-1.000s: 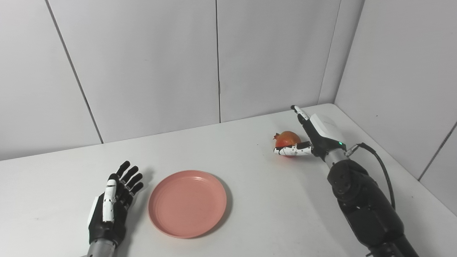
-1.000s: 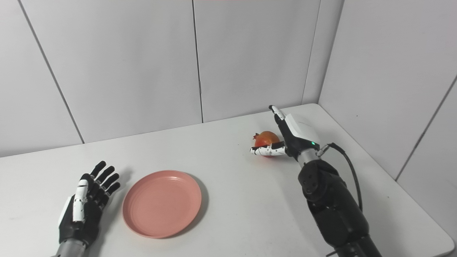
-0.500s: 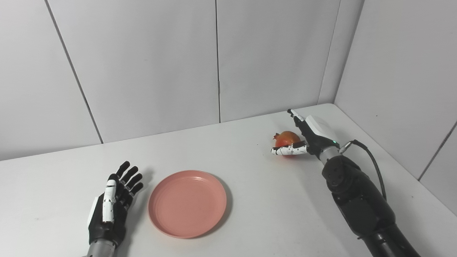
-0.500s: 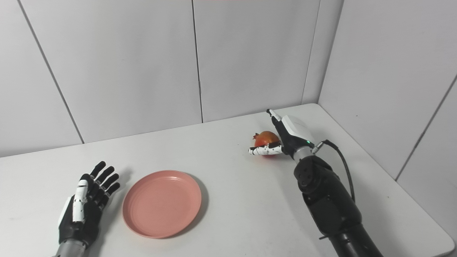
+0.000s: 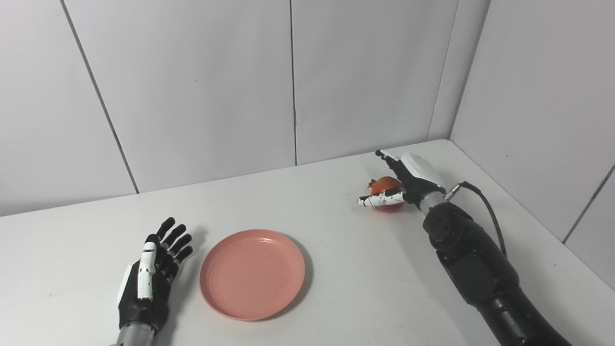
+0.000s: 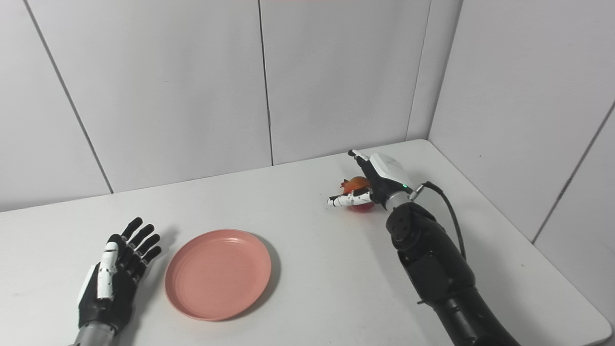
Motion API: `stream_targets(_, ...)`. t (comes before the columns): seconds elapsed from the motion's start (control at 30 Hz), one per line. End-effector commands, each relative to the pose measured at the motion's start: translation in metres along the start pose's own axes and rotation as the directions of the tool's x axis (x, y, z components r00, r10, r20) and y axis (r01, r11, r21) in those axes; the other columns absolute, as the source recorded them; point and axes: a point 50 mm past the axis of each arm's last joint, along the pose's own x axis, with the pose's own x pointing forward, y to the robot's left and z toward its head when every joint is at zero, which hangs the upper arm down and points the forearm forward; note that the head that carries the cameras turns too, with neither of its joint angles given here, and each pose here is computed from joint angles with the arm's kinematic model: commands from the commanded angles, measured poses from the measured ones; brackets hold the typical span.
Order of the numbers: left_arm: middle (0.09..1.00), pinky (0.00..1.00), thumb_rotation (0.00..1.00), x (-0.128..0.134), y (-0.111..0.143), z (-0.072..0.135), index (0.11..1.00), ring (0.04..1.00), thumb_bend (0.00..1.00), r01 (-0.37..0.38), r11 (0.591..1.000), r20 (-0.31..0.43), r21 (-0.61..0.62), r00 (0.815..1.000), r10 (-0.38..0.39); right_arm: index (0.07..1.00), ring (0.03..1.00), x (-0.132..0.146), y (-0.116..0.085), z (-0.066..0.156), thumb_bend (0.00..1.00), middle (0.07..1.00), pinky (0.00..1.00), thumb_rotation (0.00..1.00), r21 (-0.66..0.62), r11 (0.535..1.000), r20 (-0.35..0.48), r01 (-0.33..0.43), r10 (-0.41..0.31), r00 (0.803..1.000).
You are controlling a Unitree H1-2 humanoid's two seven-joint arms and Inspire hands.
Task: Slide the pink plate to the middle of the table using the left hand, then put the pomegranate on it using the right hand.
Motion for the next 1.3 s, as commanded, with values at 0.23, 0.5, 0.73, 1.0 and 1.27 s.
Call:
stream_targets(0.23, 0.872, 0.86, 1.0, -0.004, 0.006, -0.007, 0.857, 0.863, 0.39, -0.011, 1.0, -0.051, -0.004, 0.999, 0.011, 0.883, 0.851, 0.015, -0.026, 0.008, 0.99, 0.88, 0.75, 0.36, -0.052, 0.997, 0.026, 0.058, -0.057, 0.998)
stream_targets(0.5, 0.876, 0.86, 1.0, -0.004, 0.006, -0.006, 0.862, 0.866, 0.4, -0.01, 1.0, -0.052, 0.001, 0.999, 0.01, 0.865, 0.848, 0.015, -0.026, 0.007, 0.99, 0.877, 0.75, 0.34, -0.075, 0.996, 0.025, 0.047, -0.046, 0.999)
stream_targets(0.73, 0.871, 0.86, 1.0, -0.004, 0.007, -0.005, 0.858, 0.861, 0.4, -0.014, 1.0, -0.049, 0.001, 0.999, 0.014, 0.883, 0.861, 0.013, -0.028, 0.007, 0.98, 0.895, 0.77, 0.29, -0.096, 0.995, -0.022, 0.012, -0.015, 1.0)
stream_targets(1.0, 0.876, 0.86, 1.0, -0.004, 0.006, -0.004, 0.863, 0.865, 0.41, -0.005, 1.0, -0.047, 0.002, 0.999, 0.005, 0.78, 0.731, 0.011, -0.026, 0.005, 0.89, 0.783, 0.63, 0.15, -0.082, 0.996, -0.036, 0.032, -0.035, 0.999)
stream_targets(1.27, 0.877, 0.86, 1.0, -0.003, 0.005, -0.004, 0.863, 0.865, 0.41, -0.011, 1.0, -0.053, 0.0, 0.999, 0.011, 0.598, 0.561, 0.009, -0.021, -0.004, 0.71, 0.614, 0.49, 0.09, -0.079, 0.995, -0.043, 0.057, -0.06, 0.997)
